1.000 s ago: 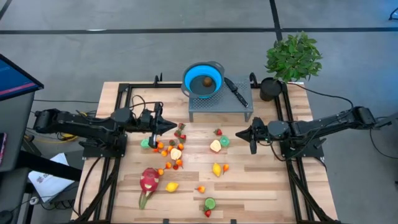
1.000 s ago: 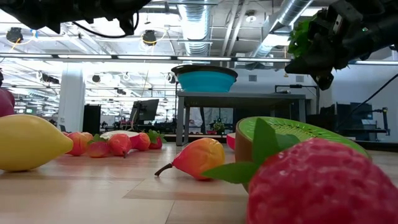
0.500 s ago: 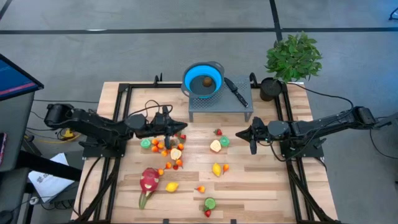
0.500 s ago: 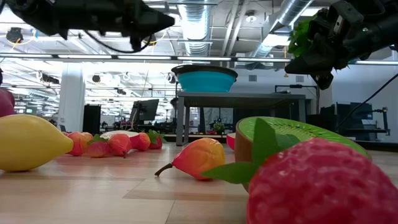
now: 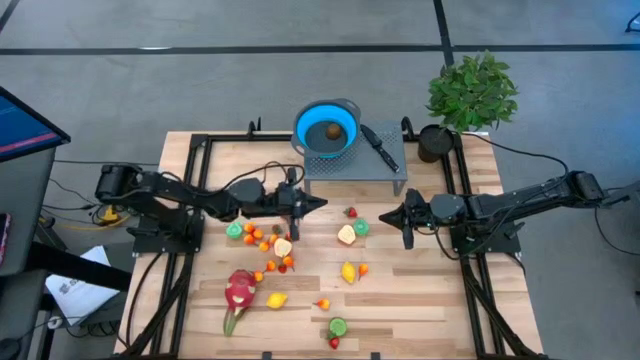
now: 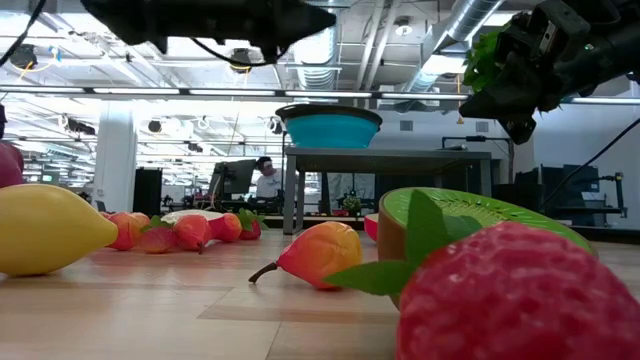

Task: Pick & Place Fruit
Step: Put the right apple into the strainer bowl

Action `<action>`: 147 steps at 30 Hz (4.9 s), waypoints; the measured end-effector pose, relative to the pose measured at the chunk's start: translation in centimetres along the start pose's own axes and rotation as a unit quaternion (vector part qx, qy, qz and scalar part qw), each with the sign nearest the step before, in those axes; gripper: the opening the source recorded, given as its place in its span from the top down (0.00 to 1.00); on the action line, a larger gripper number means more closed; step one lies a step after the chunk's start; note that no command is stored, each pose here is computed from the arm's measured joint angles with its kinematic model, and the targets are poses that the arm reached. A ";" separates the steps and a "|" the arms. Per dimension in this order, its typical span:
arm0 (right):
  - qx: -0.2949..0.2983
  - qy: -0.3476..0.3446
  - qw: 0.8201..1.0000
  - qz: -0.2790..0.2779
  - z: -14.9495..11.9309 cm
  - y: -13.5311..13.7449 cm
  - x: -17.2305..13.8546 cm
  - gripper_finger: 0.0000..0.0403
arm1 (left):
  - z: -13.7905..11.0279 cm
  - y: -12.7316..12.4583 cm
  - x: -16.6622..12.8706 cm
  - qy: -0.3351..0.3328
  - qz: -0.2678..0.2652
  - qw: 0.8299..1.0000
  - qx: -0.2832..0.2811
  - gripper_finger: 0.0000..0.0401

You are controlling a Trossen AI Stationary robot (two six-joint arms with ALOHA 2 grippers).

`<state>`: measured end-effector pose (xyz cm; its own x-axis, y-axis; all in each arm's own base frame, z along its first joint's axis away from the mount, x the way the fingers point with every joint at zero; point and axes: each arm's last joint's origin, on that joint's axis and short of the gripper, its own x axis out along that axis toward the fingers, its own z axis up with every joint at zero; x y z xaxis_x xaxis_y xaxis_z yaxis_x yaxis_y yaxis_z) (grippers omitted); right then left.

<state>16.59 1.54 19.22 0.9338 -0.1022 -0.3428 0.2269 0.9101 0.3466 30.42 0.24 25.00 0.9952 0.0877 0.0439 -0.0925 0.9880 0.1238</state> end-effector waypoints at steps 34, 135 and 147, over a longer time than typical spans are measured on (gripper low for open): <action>-0.005 0.022 1.000 -0.009 -0.4 -0.2 0.0 1.00 | -2.7 2.2 6.7 0.118 -0.128 0.984 0.049 0.98; -0.075 0.028 0.997 0.011 -0.6 0.3 -0.1 1.00 | -16.0 -3.7 8.5 0.284 0.033 0.949 -0.131 0.24; -0.076 0.028 0.997 0.011 -0.6 0.3 -0.1 1.00 | -16.1 -3.5 8.7 0.276 0.034 0.951 -0.134 0.26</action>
<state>16.38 2.10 18.80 0.9203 -0.0626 -0.3863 0.1580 0.9625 0.2204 39.89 -0.40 9.00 0.8600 0.1321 -0.4929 -0.2184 0.9682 -0.1216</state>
